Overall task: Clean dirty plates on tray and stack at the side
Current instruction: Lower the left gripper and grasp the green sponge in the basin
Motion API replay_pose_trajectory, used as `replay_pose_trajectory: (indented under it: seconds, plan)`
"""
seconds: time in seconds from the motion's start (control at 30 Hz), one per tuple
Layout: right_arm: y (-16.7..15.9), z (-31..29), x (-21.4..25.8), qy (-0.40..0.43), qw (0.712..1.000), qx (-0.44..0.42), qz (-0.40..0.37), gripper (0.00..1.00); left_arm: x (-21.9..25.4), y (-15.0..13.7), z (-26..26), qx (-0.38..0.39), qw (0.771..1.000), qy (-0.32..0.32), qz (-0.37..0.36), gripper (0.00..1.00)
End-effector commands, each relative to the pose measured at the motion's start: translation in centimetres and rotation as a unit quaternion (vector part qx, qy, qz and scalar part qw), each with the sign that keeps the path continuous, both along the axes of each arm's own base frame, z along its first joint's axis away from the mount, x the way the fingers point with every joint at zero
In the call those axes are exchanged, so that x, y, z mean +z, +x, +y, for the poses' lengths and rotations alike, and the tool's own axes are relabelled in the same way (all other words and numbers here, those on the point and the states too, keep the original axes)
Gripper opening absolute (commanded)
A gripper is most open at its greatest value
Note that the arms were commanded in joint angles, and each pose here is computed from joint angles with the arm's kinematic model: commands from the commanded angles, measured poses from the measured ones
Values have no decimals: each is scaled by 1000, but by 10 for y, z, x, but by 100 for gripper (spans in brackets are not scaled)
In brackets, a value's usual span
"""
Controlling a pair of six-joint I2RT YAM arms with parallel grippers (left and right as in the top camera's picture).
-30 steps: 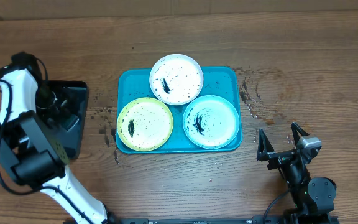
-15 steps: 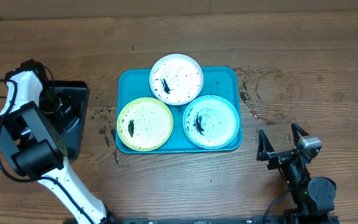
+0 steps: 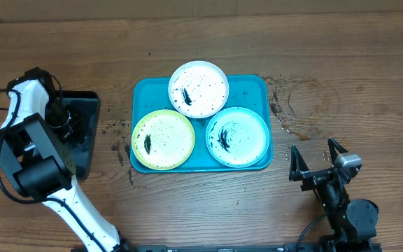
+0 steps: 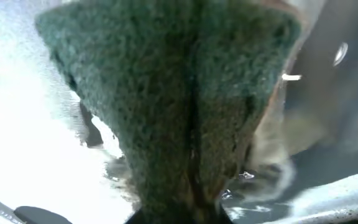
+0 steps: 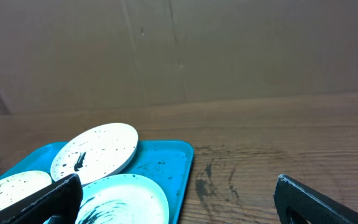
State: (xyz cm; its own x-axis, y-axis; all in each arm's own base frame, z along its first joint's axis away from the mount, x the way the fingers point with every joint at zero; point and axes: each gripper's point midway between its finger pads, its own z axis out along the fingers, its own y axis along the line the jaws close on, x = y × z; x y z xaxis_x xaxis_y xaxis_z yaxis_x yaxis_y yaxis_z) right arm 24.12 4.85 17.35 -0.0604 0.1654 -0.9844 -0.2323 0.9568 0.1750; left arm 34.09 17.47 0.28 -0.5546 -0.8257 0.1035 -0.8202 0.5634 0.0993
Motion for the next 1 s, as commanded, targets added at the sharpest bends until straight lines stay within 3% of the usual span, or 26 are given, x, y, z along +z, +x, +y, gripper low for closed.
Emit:
replay_pose_trajectory:
  seconds: [0.0,0.1,0.13,0.17,0.23,0.27,0.53,0.97]
  plan:
    - [1,-2,-2,-3,1000,-6,-3,100,-10,-3,2,-1,1000,2,16,4]
    - [1,-2,-2,-3,1000,-6,-3,100,-10,-2,3,-1,1000,5,13,4]
    - [1,-2,-2,-3,1000,-6,-3,100,-10,-1,3,-1,1000,6,11,7]
    - [1,-2,-2,-3,1000,-6,-3,100,-10,0,5,-1,1000,9,8,16]
    - [1,-2,-2,-3,1000,-6,-3,100,-11,5,8,-2,1000,16,-1,64]
    - [1,-2,-2,-3,1000,-6,-3,100,-12,9,10,-2,1000,20,-8,100]
    - [1,-2,-2,-3,1000,-6,-3,100,-11,21,35,-5,996,85,-27,100]
    - [1,-2,-2,-3,1000,-6,-3,100,-9,43,50,-14,991,117,-69,100]
